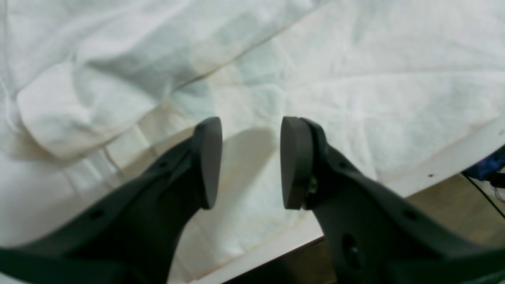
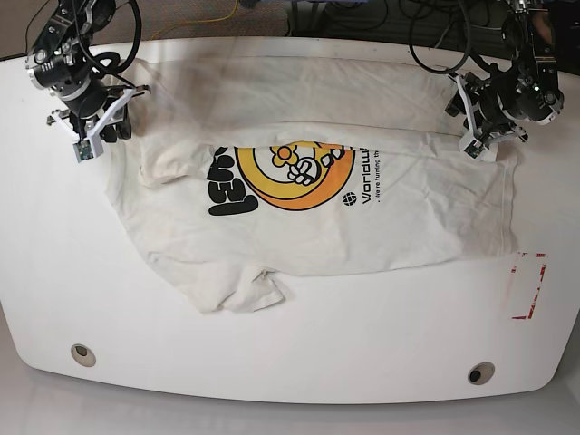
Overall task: Layout the t-shirt on the table in an organized manner, then fold the t-shirt properly
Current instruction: 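Re-grip the shoulder corners with both grippers and tug them apart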
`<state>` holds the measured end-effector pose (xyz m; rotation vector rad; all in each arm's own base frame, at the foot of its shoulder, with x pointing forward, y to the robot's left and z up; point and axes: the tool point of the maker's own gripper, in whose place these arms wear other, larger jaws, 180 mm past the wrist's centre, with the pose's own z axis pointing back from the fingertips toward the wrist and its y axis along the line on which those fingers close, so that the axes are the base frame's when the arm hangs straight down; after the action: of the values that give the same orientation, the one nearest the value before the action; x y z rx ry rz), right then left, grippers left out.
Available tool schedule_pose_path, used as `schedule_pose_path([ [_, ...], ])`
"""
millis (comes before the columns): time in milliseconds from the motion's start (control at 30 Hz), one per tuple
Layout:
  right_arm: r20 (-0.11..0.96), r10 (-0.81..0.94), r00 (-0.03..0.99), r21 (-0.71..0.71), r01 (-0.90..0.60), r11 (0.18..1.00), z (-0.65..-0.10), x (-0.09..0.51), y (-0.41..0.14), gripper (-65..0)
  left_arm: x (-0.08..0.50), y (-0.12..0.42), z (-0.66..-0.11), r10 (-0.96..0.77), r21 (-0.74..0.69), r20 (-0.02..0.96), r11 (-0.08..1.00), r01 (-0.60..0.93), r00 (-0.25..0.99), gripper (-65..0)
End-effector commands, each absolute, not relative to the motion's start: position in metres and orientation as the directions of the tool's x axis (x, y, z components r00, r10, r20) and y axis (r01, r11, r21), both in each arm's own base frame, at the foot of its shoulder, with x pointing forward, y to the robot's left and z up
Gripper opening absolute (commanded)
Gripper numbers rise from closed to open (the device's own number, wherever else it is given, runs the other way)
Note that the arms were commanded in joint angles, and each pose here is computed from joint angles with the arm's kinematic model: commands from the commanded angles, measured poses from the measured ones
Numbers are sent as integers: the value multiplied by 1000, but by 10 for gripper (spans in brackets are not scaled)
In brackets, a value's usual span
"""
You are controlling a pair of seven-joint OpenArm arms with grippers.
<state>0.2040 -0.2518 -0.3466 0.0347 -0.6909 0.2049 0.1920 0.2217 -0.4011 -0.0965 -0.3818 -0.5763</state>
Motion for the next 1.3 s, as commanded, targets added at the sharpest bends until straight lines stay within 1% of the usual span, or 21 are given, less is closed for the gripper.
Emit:
schedule_pose_path([
  [0, 664, 199, 721, -38, -234, 972, -340, 214, -245, -577, 200, 224, -392, -519, 38, 403, 833, 552, 754, -419],
  [67, 674, 199, 712, -27, -245, 969, -340, 223, -240, -598, 199, 225, -393, -520, 41, 399, 833, 552, 755, -419],
  [333, 651, 156, 743, 77, -268, 960, -369, 244, -223, -588, 199, 226, -393, -518, 40, 399, 834, 550, 757, -419],
  [567, 623, 91, 777, 148, -232, 962, -391, 261, -230, -588, 198, 226, -394, -518, 38, 395, 834, 550, 758, -419],
  [767, 617, 80, 783, 154, -220, 963, -393, 274, -241, -588, 196, 226, -395, -518, 36, 393, 834, 550, 760, -419],
  [1100, 627, 104, 772, 119, -227, 967, -385, 281, -252, -588, 197, 226, -394, -517, 36, 395, 835, 550, 759, -419],
  [1167, 639, 110, 761, 109, -231, 967, -379, 283, -252, -588, 198, 225, -393, -517, 36, 400, 834, 551, 757, -419],
  [1267, 678, 148, 720, 55, -251, 966, -358, 290, -252, -587, 200, 224, -391, -519, 39, 406, 832, 553, 752, -419],
])
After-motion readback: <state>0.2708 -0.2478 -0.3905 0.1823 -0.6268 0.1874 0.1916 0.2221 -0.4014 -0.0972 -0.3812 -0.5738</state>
